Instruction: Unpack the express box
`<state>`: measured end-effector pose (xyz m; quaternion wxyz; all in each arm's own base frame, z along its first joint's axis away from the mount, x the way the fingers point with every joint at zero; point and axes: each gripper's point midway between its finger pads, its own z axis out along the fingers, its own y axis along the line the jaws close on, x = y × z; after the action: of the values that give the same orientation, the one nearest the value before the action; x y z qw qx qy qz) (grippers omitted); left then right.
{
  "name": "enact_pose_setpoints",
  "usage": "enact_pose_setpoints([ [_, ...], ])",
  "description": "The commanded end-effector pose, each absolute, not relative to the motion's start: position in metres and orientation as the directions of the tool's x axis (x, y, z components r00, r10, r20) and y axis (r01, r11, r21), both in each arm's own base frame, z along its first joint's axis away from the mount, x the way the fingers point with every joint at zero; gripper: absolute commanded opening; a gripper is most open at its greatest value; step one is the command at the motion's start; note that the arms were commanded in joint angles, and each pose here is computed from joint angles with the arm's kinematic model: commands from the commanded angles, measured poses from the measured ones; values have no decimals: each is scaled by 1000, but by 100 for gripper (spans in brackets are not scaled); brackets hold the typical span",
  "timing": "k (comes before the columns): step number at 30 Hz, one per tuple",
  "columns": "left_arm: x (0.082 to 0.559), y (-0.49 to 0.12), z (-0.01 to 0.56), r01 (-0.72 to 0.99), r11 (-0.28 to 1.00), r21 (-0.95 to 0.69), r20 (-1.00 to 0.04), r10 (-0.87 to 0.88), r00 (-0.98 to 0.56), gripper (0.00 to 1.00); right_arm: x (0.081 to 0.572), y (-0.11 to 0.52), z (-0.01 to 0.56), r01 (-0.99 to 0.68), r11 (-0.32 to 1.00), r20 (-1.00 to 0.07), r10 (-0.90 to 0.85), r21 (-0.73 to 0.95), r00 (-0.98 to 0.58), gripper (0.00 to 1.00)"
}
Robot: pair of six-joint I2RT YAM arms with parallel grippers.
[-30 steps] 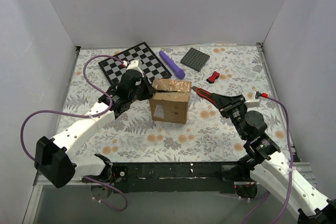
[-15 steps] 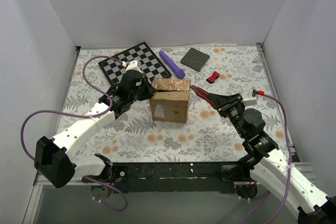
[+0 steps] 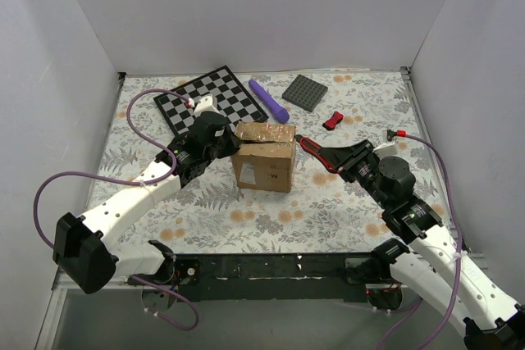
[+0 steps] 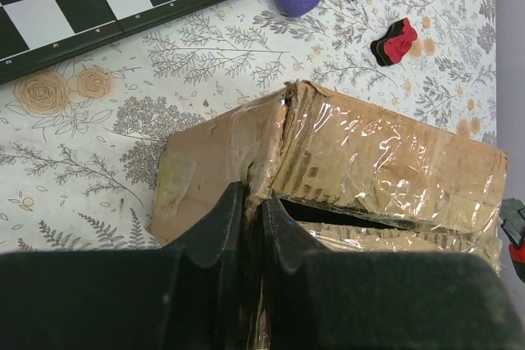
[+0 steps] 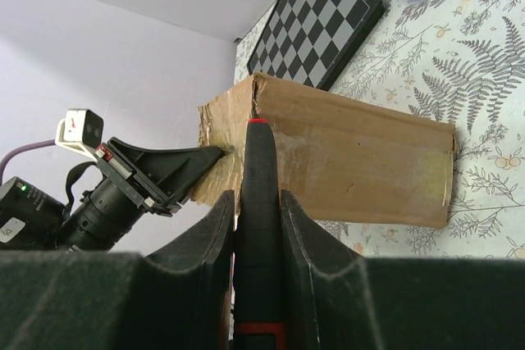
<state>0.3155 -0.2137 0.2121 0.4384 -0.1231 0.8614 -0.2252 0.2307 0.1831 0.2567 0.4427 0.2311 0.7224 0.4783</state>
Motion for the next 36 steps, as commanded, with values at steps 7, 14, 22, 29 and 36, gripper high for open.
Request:
enact_pose_setpoints([
  [7, 324, -197, 230, -72, 868, -491, -738, -459, -495, 0, 190, 218, 267, -184, 420, -413, 560, 889, -718, 1],
  [14, 326, -194, 230, -89, 876, -475, -746, -454, -487, 0, 180, 220, 272, -211, 423, -425, 513, 881, -746, 1],
  [22, 328, -193, 229, -95, 883, -460, -752, -444, -487, 0, 160, 225, 271, -251, 422, -432, 416, 871, -800, 1],
  [29, 327, -195, 232, -85, 876, -476, -748, -453, -485, 0, 155, 226, 272, -281, 420, -449, 383, 863, -807, 1],
  [36, 323, -195, 233, -67, 872, -485, -747, -453, -487, 0, 160, 217, 278, -290, 448, -487, 425, 845, -763, 1],
])
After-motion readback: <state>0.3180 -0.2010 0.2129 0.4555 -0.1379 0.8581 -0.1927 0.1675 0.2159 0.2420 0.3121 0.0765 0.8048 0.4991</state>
